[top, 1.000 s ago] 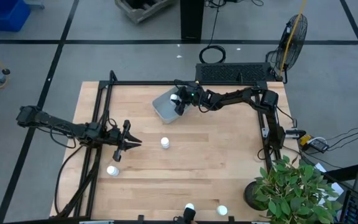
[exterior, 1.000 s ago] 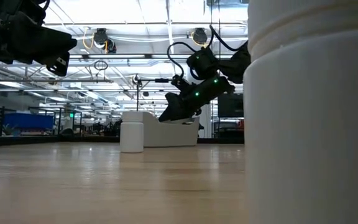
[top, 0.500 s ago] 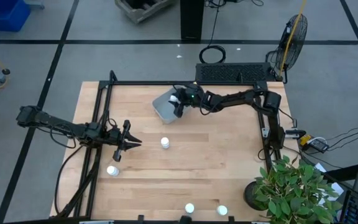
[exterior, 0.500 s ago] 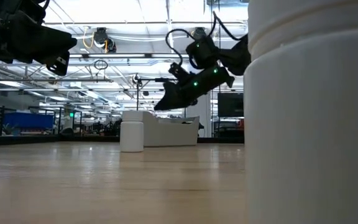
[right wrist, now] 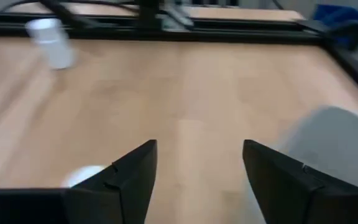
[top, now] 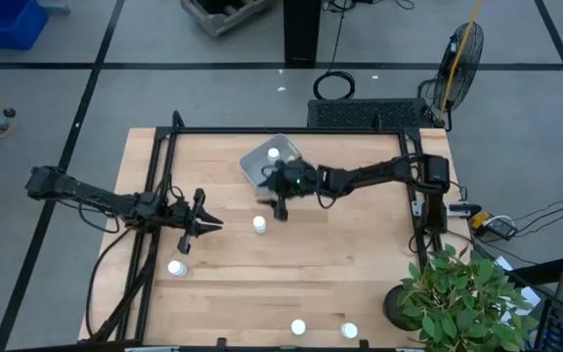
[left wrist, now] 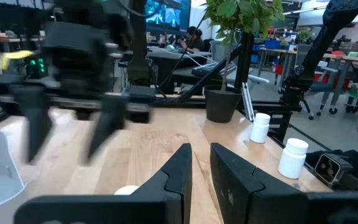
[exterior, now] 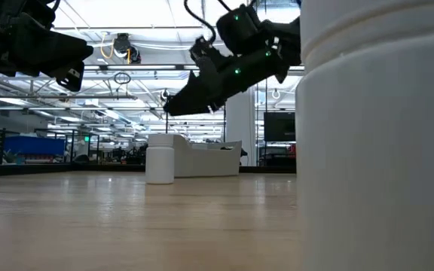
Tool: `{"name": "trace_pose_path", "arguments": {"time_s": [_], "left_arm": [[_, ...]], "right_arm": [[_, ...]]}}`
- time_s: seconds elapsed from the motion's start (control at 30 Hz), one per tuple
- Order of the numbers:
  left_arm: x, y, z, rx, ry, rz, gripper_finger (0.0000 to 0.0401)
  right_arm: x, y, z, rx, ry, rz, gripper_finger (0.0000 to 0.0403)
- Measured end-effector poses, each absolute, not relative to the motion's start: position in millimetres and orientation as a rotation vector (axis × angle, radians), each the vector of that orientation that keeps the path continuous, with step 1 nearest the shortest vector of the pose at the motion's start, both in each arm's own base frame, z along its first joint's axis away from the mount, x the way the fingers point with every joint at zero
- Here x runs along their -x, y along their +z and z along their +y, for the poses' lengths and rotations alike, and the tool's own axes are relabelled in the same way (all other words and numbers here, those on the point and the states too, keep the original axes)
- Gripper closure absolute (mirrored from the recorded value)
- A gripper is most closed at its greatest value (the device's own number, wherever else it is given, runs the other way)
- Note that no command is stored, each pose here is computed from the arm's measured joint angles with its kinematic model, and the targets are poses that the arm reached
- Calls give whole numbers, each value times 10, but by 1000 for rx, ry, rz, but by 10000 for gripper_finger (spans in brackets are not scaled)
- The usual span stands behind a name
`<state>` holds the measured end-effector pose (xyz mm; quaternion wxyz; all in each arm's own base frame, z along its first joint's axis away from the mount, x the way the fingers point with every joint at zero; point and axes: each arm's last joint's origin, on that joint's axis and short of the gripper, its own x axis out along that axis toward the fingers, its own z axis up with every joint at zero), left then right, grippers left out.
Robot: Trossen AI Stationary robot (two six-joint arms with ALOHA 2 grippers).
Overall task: Pick and place pill bottles into a basket
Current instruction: Put the white medicine bottle into the gray bin
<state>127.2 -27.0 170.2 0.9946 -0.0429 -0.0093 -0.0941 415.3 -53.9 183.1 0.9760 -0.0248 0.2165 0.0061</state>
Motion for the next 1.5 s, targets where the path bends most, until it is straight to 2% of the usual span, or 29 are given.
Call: {"name": "trace_pose_path", "arguments": {"time_s": [0.2, 0.4, 0.7, 1.0, 1.33, 1.5], "left_arm": [[-1272, 1702, -270, 86, -188, -19, 339], [-1272, 1703, -270, 86, -188, -19, 339], [-1272, 1703, -270, 86, -188, -19, 339], [-1272, 1703, -270, 86, -188, -19, 339], [-1272, 1703, -270, 86, -188, -19, 339], [-1272, 1702, -270, 86, -188, -19, 339]], "right_arm": [[-4172, 1802, -157, 112, 66, 469, 119], [-4163, 1780, -20, 150, 32, 499, 89], [-4104, 1681, -42, 64, 23, 522, 85], [-4088, 1666, -17, 2, 25, 453, 85], [-4128, 1475, -3, -22, 19, 480, 85], [-4140, 1503, -12, -25, 17, 450, 85]]}}
